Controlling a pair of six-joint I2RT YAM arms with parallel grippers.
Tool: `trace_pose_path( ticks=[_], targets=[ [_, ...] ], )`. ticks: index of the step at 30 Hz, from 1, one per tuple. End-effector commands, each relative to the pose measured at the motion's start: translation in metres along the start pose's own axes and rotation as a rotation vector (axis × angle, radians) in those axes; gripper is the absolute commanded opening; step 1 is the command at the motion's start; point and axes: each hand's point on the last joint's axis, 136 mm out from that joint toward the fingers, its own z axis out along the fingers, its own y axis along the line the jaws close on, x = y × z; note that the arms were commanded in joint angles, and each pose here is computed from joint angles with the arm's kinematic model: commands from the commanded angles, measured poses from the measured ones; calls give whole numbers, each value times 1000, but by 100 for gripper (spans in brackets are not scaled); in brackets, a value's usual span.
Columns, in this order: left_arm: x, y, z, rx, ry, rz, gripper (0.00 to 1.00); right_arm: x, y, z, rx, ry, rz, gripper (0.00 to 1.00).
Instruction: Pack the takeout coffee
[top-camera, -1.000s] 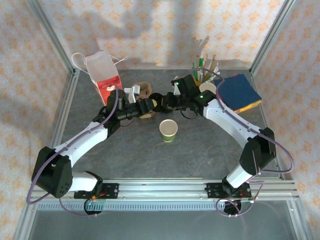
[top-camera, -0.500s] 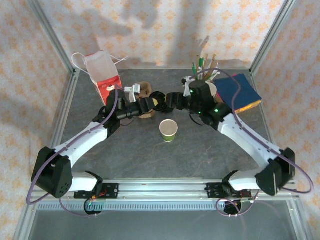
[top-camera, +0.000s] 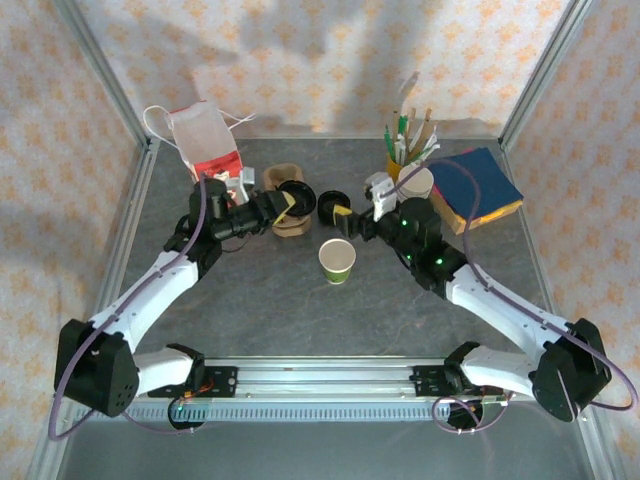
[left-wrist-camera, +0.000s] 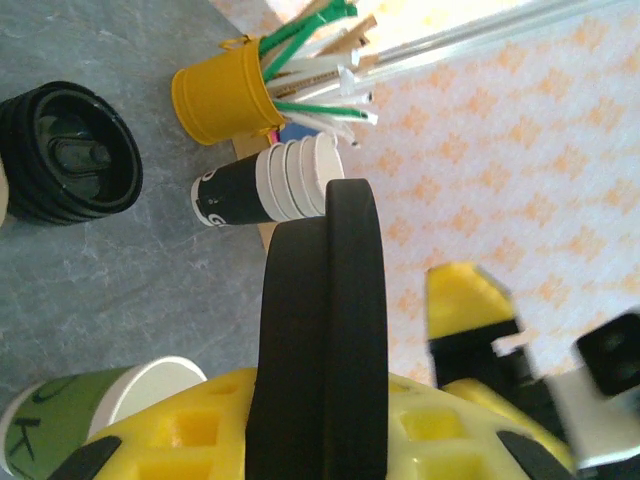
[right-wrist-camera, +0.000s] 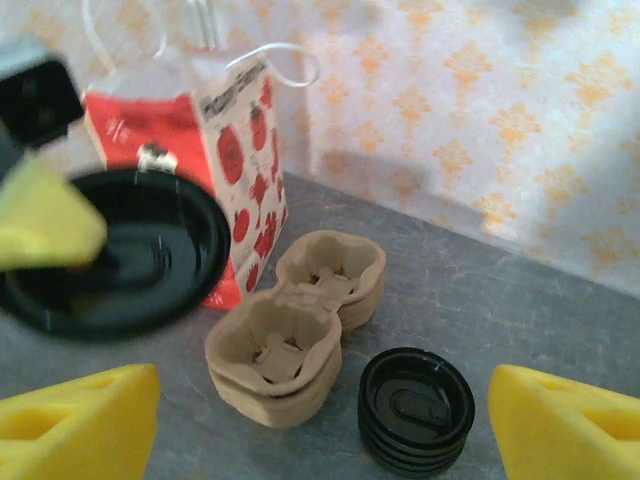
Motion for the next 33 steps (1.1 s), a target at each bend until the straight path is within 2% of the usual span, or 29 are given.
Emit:
trace_pose_path(
  ticks=[1,3,7,13,23,27,33],
  targets=[
    [5,2,-12,-5,15,-178,17,-36,24,-8,-98,-155,-276,83],
    [6,-3,-16,20,16,-220,17,-30,32,-9,-139,-134,-367,82],
    [10,-6,-18,47,18,-280,14,-26,38,-8,-126,-147,-524,77],
    [17,-11,-14,57,36,-286,14,-20,56,1,-136,-164,-739,73],
    [35,-23,1,110,97,-298,12,-17,63,18,-142,-134,-814,58],
    [36,-19,2,62,98,-262,13,-18,63,16,-142,-140,-832,49],
    [38,-7,5,32,98,-277,13,-16,62,9,-138,-136,-852,51]
  ],
)
